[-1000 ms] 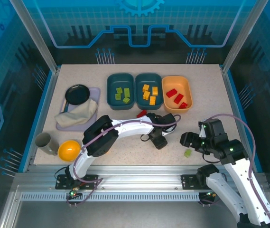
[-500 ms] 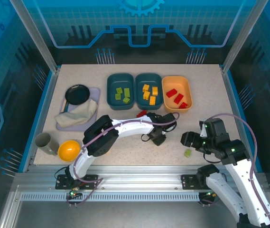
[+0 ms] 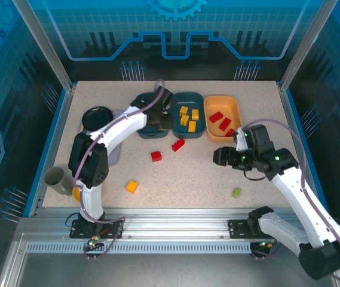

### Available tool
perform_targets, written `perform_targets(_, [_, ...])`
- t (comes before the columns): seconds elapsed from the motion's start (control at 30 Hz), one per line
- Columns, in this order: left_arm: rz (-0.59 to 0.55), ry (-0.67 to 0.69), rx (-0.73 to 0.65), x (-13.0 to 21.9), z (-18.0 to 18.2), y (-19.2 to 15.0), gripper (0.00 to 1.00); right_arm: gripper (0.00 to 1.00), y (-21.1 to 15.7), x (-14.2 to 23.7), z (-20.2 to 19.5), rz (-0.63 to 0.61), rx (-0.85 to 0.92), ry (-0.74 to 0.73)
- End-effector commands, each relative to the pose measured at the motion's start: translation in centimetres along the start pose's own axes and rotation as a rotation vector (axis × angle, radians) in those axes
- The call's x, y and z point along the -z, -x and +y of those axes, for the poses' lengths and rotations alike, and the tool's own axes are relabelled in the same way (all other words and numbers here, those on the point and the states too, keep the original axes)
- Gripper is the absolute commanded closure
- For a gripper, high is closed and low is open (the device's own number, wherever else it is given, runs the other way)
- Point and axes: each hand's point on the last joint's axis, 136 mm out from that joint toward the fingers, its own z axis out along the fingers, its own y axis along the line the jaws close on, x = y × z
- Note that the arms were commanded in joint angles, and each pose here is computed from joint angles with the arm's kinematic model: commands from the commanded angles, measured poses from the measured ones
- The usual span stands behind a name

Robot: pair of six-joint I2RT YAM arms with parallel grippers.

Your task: Sort the legos into containers by color

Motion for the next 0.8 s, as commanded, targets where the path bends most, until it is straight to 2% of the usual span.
perform_targets(0.0, [-0.035, -0.005, 0.182, -1.6, 2.5, 3.5, 0.65, 0.29, 3.2, -0.4, 3.6, -0.054, 0.097, 0.084])
perform_targets(0.13, [-0.074, -0.038, 0.359, -4.3, 5.1, 8.2, 0.65, 0.29, 5.4, -1.8, 4.9, -0.049, 0.109, 0.092])
perform_targets(0.3, [-0.08, -0.028, 0.543, -8.0, 7.4, 11.8, 0.65, 0.29, 6.9, -2.7, 5.1, -0.04, 0.122, 0.073])
perform_targets(0.47, [-0.082, -0.073, 0.766, -10.9, 9.1, 13.0, 0.65, 0.29, 7.3, -3.0, 4.5, -0.035, 0.105, 0.061])
perform_targets(0.6, [-0.076, -0.092, 0.834, -12.1, 9.0, 12.9, 0.63, 0.29, 7.5, -3.0, 3.9, -0.035, 0.088, 0.053])
perform_targets(0.77, [-0.049, -0.118, 0.894, -12.5, 8.7, 12.7, 0.4, 0.29, 7.6, -3.5, 3.4, -0.024, 0.08, 0.037])
